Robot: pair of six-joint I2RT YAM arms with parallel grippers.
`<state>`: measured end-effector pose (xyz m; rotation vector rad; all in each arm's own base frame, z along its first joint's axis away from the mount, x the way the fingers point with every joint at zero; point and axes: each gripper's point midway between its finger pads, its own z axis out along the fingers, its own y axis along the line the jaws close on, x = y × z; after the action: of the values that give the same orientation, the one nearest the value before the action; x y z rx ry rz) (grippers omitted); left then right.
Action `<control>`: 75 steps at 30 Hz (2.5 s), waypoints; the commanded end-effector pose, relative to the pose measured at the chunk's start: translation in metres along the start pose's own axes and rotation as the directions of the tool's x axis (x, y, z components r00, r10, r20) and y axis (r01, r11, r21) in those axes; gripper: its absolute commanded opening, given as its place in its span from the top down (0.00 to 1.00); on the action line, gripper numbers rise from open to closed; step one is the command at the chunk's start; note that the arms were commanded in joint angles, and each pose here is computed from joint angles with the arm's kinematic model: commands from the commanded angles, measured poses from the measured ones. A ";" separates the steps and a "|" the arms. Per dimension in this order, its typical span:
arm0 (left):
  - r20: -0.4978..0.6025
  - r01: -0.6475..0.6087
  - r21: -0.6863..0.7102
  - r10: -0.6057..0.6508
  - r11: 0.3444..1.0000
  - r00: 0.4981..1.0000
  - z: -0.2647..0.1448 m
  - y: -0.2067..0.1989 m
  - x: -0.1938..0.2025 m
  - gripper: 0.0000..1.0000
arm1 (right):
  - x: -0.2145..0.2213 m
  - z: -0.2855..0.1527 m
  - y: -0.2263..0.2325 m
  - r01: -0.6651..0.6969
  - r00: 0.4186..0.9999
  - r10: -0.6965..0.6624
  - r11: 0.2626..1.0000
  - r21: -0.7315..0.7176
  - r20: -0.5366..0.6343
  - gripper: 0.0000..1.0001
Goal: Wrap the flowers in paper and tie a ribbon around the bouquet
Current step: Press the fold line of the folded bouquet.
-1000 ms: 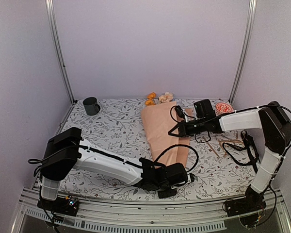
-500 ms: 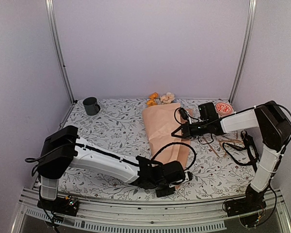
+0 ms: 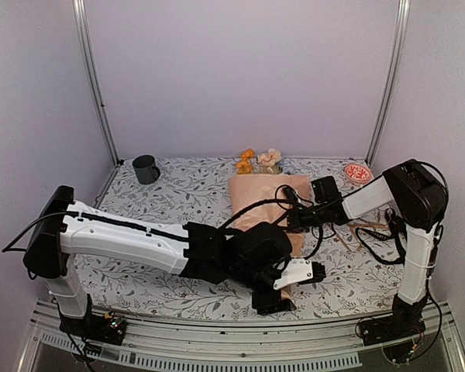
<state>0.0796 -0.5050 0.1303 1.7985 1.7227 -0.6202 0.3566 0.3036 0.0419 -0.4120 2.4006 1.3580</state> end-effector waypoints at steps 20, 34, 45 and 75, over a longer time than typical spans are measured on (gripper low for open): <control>-0.346 0.111 -0.400 -0.262 0.910 0.901 0.095 0.136 0.088 0.72 | -0.022 -0.016 0.032 0.049 0.998 -0.047 0.997 -0.052 0.047 0.99; -0.324 0.208 -0.312 -0.309 0.927 0.894 0.101 0.113 0.097 0.75 | -0.004 -0.037 -0.030 -0.066 0.998 0.061 0.982 0.178 0.036 0.99; 0.123 0.101 -0.133 -0.084 0.986 0.989 0.028 0.077 -0.058 0.48 | 0.028 -0.019 -0.076 -0.165 0.986 0.167 0.964 0.208 0.007 0.99; -0.138 0.139 -0.311 -0.190 0.940 0.972 0.076 0.091 0.068 0.67 | 0.028 -0.018 -0.071 -0.184 0.983 0.182 0.969 0.166 0.027 0.99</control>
<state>0.1878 -0.5033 0.0569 1.4407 1.9892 -0.2954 0.3657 0.2629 0.0125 -0.2284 2.4822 1.2664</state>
